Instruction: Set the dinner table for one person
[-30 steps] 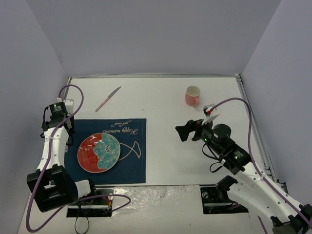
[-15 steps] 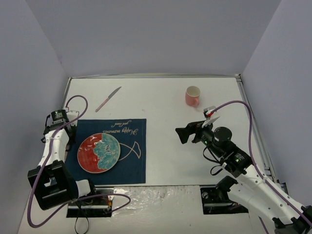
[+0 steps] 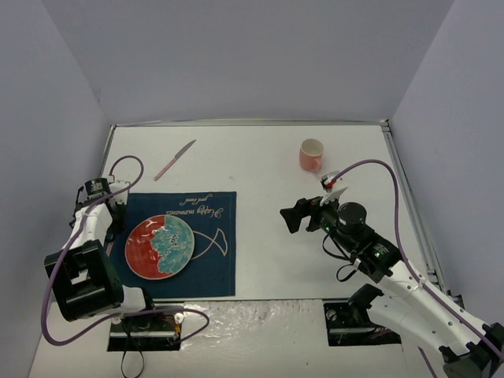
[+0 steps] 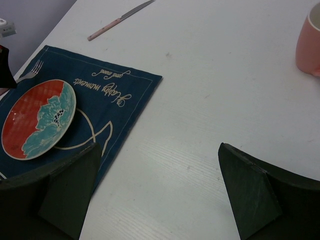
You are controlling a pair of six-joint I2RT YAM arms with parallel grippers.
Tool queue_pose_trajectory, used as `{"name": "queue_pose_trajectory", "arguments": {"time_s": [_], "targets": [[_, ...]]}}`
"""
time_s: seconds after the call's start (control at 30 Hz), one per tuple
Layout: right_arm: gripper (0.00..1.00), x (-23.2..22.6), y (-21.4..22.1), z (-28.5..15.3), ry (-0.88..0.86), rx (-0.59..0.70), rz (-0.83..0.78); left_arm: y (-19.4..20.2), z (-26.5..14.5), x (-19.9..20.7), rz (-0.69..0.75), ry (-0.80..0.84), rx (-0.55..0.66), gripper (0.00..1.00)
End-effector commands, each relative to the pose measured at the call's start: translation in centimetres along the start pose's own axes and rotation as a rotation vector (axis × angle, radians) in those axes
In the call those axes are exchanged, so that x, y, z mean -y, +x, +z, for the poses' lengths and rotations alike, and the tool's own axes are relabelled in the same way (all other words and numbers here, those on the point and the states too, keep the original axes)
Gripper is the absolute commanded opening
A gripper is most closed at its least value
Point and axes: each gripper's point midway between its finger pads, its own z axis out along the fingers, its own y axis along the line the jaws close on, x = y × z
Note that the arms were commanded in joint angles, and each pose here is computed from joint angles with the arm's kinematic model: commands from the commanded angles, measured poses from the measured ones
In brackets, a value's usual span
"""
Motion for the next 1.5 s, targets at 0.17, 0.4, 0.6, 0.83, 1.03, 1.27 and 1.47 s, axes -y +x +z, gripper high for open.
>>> {"name": "queue_pose_trajectory", "arguments": {"time_s": [0.17,0.4,0.6,0.83,1.03,1.27,1.47], "targets": [[1.00,-1.1,-1.7,0.3,-0.039,0.040,-0.010,-0.7,0.1,-2.1,0.025,-0.102,0.035,0.02],[1.00,-0.9,-1.5,0.3,-0.033,0.038,-0.011,-0.7,0.6,-2.4,0.048,-0.117,0.040,0.02],[1.00,-0.9,-1.2,0.4,-0.031,0.031,-0.012,-0.8,1.2,-2.6,0.048,-0.117,0.049,0.02],[1.00,-0.7,-1.1,0.4,-0.022,0.031,-0.013,-0.7,1.8,-2.9,0.049,-0.120,0.036,0.03],[1.00,-0.5,-1.0,0.4,-0.018,0.031,-0.013,-0.6,2.0,-3.3,0.060,-0.124,0.034,0.04],[1.00,-0.6,-1.0,0.4,-0.021,0.029,-0.015,-0.6,2.3,-2.9,0.051,-0.104,0.031,0.06],[1.00,-0.6,-0.9,0.4,-0.024,0.026,-0.012,-0.3,2.5,-2.6,0.047,-0.098,0.034,0.10]]}}
